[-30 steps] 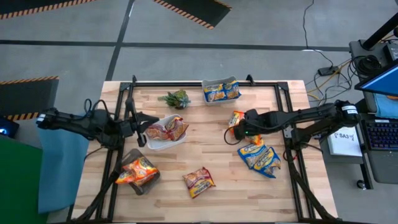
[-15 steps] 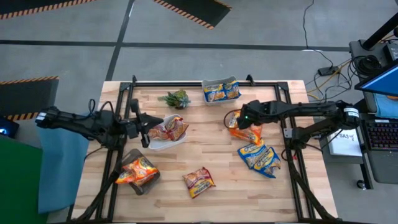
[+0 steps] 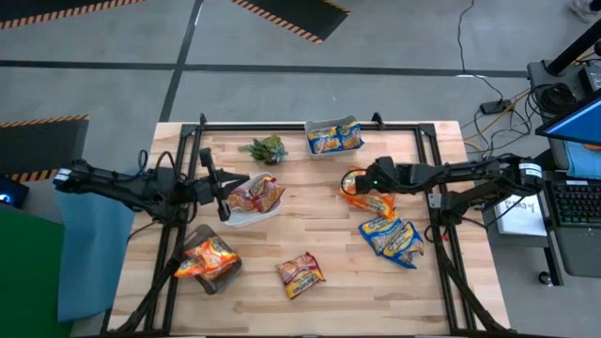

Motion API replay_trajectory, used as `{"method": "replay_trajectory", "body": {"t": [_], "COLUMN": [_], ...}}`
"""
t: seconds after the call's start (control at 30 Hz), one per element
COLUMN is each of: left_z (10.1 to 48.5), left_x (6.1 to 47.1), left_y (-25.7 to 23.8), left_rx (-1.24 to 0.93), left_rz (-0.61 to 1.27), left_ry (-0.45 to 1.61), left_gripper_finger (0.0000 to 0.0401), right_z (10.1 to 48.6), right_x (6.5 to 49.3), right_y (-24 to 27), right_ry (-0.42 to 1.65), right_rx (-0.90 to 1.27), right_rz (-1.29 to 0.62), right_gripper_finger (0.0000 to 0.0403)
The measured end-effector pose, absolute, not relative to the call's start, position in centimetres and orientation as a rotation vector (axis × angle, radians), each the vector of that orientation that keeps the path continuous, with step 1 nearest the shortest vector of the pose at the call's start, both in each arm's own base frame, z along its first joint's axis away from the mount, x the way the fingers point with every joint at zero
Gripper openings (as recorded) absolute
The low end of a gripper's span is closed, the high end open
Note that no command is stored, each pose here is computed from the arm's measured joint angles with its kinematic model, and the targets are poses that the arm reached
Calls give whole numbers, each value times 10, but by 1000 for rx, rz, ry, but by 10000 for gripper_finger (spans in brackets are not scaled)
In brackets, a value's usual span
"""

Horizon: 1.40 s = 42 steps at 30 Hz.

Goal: Sort Maruchan noodles
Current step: Put the orange noodle pack into the black bin

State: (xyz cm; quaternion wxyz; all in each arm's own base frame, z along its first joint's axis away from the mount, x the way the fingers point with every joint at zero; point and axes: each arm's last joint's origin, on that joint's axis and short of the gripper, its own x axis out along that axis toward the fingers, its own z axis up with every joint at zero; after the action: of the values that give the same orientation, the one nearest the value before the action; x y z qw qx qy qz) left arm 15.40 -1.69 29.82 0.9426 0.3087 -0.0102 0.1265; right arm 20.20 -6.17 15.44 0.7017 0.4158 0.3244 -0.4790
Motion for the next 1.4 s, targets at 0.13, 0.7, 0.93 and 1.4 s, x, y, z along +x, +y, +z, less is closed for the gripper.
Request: {"method": "replay_trajectory", "body": {"t": [0.13, 0.7, 0.93, 1.4], "left_z": [297, 297, 297, 297], "left_x": [156, 168, 168, 169], "left_y": [-17, -20, -20, -20], "left_rx": [599, 549, 546, 547], "left_rz": [256, 262, 264, 264], "left_ry": [-22, -53, -59, -57], "left_gripper_finger": [0, 0, 0, 0], "right_z": [147, 136, 116, 111], "right_x": [206, 214, 237, 285], "right_y": [-63, -69, -74, -85], "right_ry": [591, 404, 416, 480], "right_rx": [943, 902, 847, 764], "right_rz": [-988, -927, -837, -731], "right_gripper_finger": [348, 329, 329, 326]}}
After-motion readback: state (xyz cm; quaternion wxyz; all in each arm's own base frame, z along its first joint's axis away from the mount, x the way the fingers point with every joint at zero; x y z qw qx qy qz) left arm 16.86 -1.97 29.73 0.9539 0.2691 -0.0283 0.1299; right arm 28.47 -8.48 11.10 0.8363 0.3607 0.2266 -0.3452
